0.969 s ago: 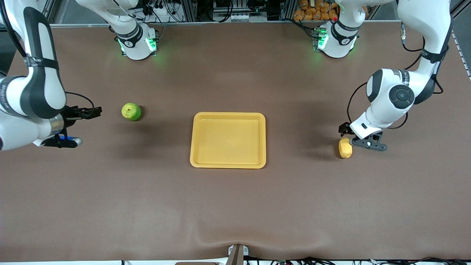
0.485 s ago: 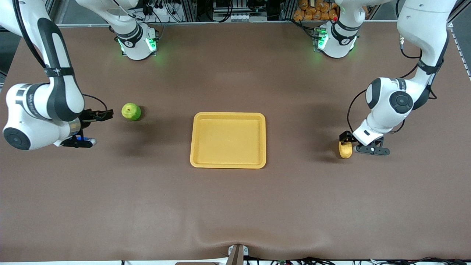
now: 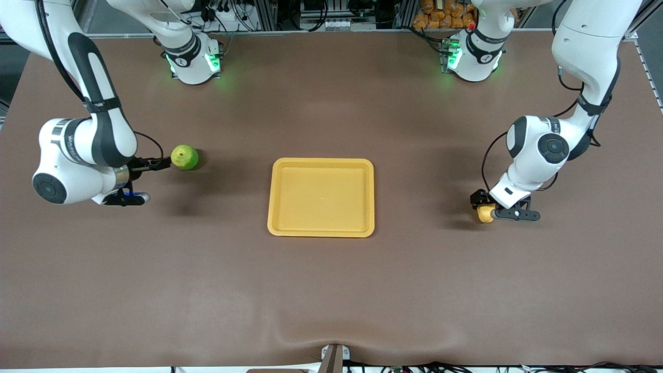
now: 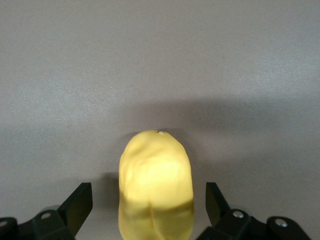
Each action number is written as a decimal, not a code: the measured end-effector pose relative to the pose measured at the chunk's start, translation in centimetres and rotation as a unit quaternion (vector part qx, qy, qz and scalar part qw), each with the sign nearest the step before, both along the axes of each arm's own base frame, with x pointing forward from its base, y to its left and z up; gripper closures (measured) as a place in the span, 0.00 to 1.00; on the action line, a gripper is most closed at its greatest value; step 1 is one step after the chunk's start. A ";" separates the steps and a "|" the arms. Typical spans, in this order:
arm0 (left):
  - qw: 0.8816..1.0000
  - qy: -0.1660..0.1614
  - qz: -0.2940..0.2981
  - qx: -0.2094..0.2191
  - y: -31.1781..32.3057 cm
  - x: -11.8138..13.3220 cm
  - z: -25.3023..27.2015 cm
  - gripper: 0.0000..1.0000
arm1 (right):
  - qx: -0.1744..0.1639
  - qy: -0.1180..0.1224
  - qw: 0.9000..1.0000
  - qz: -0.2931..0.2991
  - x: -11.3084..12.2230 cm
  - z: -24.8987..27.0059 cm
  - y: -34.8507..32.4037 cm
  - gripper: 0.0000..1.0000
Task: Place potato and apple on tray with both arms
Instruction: 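Close the left gripper on the potato while the right gripper grasps the apple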
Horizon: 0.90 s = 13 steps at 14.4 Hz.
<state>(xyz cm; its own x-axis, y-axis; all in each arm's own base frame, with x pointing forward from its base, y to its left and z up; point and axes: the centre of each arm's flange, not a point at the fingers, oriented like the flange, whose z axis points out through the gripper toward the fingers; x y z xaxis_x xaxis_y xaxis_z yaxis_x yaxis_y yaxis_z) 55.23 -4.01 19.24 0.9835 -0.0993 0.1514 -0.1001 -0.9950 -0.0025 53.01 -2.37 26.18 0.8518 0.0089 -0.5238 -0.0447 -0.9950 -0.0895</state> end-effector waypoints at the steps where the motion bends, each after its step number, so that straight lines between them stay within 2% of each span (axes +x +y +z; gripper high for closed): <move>1: 1.000 0.000 0.000 0.000 0.0 0.0 0.0 0.00 | -0.001 -0.011 1.000 -0.002 -0.5 -0.7 0.0 0.00; 2: 1.000 0.001 0.000 0.000 0.0 0.0 -0.1 0.00 | -0.001 -0.018 1.000 -0.003 -1.0 -1.3 0.1 0.00; 3: 1.000 0.001 0.000 0.000 0.0 0.0 -0.1 0.06 | -0.001 -0.022 1.000 -0.004 -1.5 -1.8 0.2 0.00; 7: 1.000 -0.001 -0.005 0.000 -0.5 0.0 -0.1 0.47 | 0.003 -0.042 0.999 0.000 -2.6 -3.2 1.5 0.00; 13: 1.000 -0.010 -0.004 0.001 -0.4 0.5 0.9 0.47 | 0.005 -0.038 0.999 0.007 -4.0 -4.8 2.5 0.00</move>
